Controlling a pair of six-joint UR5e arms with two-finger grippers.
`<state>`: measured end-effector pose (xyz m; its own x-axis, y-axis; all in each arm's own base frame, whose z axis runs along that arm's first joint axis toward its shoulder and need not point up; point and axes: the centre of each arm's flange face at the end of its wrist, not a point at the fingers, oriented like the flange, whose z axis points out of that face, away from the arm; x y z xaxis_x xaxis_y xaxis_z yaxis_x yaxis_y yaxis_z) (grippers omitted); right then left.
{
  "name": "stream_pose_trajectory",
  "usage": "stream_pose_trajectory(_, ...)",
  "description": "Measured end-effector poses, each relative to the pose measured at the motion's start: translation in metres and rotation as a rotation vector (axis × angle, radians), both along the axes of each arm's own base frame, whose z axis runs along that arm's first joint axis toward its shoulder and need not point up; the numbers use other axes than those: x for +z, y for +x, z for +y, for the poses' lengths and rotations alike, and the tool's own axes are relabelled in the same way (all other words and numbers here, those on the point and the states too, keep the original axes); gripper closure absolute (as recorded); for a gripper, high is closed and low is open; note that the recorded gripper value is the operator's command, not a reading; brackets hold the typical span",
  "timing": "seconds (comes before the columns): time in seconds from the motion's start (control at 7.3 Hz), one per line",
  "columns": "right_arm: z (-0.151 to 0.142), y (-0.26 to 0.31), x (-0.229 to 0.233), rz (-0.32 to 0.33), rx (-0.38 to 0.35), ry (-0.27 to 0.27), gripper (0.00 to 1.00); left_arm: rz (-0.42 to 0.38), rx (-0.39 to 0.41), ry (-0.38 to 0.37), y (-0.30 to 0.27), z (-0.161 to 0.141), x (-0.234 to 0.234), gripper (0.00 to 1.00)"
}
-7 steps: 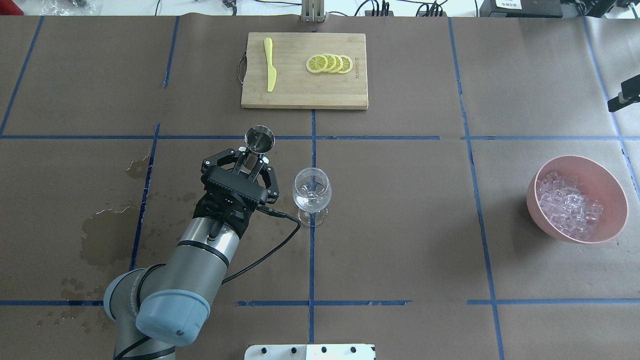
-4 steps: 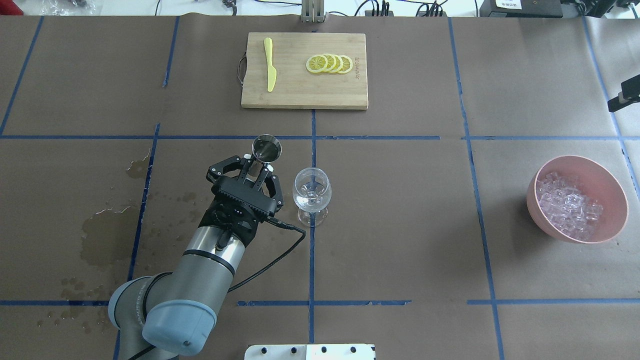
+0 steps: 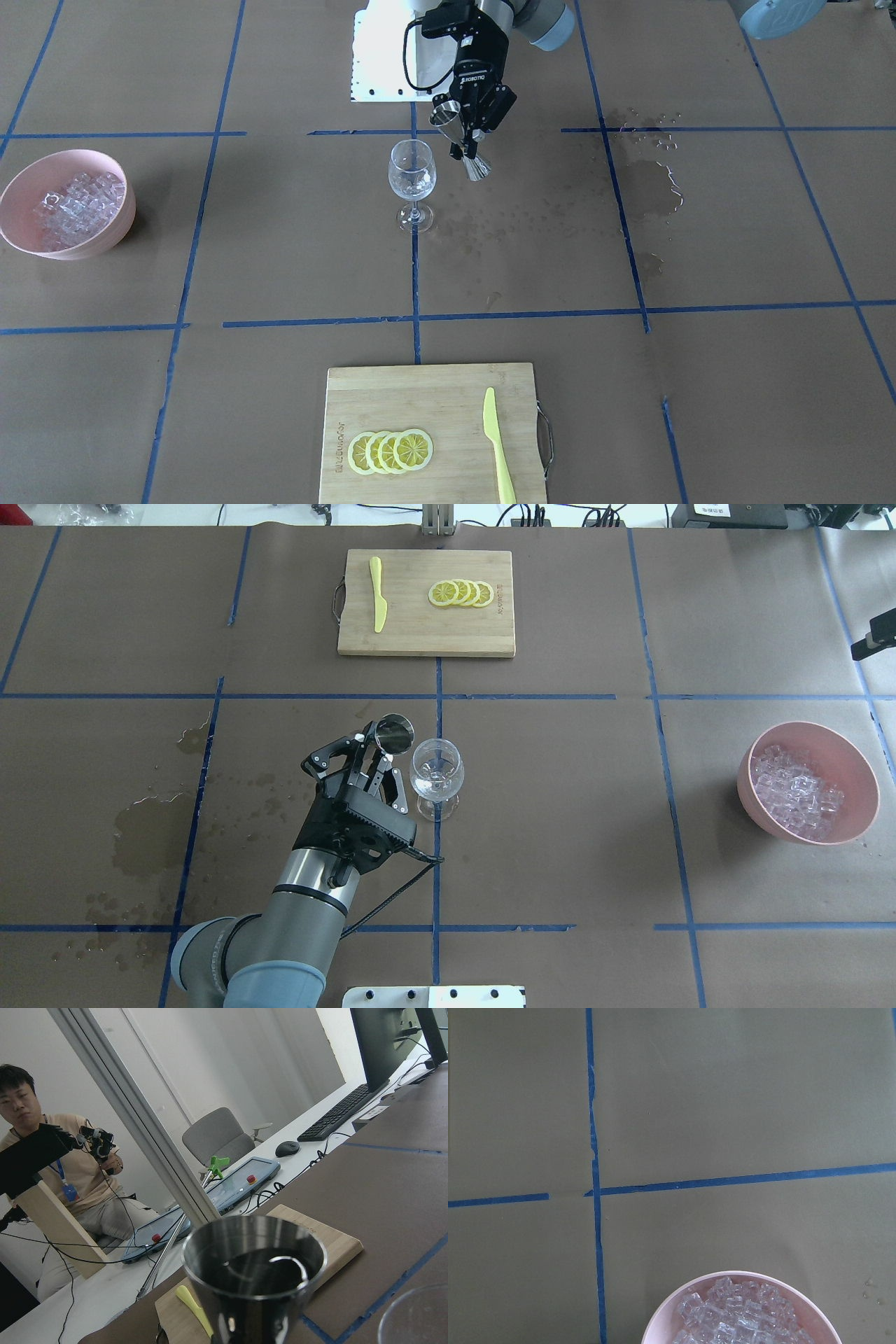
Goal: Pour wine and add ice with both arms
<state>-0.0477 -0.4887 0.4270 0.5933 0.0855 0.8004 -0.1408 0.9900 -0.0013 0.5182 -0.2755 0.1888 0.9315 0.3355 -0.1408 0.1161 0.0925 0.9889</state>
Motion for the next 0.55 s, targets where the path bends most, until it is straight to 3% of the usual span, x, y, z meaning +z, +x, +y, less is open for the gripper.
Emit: stream_pose_trajectory(0.55,0.001,0.0,-0.002,0.003,0.002,0.005,0.0,-0.213,-0.027,0.078,0.005,0.003,-0.01,1.0)
